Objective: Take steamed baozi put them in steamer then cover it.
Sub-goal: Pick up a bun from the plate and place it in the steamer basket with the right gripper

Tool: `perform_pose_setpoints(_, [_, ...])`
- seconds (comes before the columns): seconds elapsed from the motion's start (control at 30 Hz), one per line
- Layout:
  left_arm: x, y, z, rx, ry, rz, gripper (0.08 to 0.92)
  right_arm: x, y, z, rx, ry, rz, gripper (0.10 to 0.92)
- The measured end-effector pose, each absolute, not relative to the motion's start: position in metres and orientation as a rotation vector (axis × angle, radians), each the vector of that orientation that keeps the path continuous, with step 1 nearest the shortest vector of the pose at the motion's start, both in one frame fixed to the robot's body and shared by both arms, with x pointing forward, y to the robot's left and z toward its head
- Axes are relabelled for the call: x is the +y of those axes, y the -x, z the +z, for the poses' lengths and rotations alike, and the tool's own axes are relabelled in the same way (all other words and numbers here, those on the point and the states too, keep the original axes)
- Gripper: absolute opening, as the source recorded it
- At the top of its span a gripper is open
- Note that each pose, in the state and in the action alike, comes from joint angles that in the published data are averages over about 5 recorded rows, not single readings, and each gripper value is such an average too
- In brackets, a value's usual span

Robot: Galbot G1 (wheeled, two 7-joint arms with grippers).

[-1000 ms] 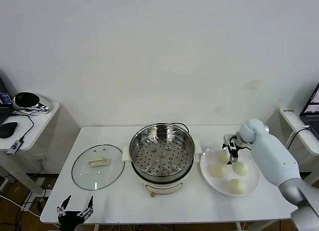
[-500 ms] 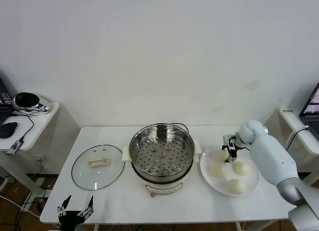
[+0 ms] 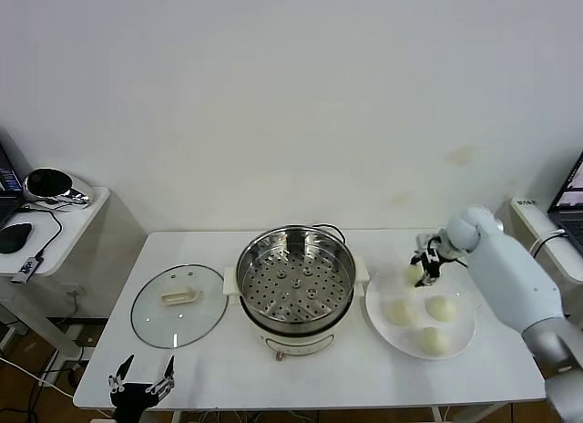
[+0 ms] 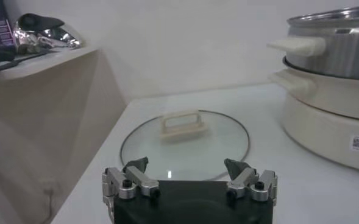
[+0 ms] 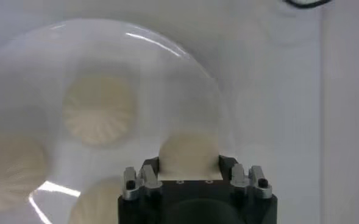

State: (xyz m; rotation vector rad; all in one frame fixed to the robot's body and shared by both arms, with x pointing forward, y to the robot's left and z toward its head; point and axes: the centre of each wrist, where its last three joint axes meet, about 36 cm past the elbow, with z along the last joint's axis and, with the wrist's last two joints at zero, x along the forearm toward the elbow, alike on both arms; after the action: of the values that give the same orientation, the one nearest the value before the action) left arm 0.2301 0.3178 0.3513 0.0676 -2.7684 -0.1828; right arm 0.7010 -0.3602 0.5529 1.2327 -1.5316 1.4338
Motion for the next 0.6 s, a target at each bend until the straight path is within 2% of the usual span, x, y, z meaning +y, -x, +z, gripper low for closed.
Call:
perform_pose_setpoints(0.33, [0.324, -0.228, 0.356, -2.772, -0.095, -0.206, 0.823, -0.273, -0.741, 0.649, -1.553, -1.435, 1.538, 0.602])
perform_pose_setpoints(0.6, [0.329, -0.227, 0.360, -2.781, -0.128, -0.211, 0.823, -0.200, -0.766, 0.670, -1.451, -1.782, 1.683, 0.603])
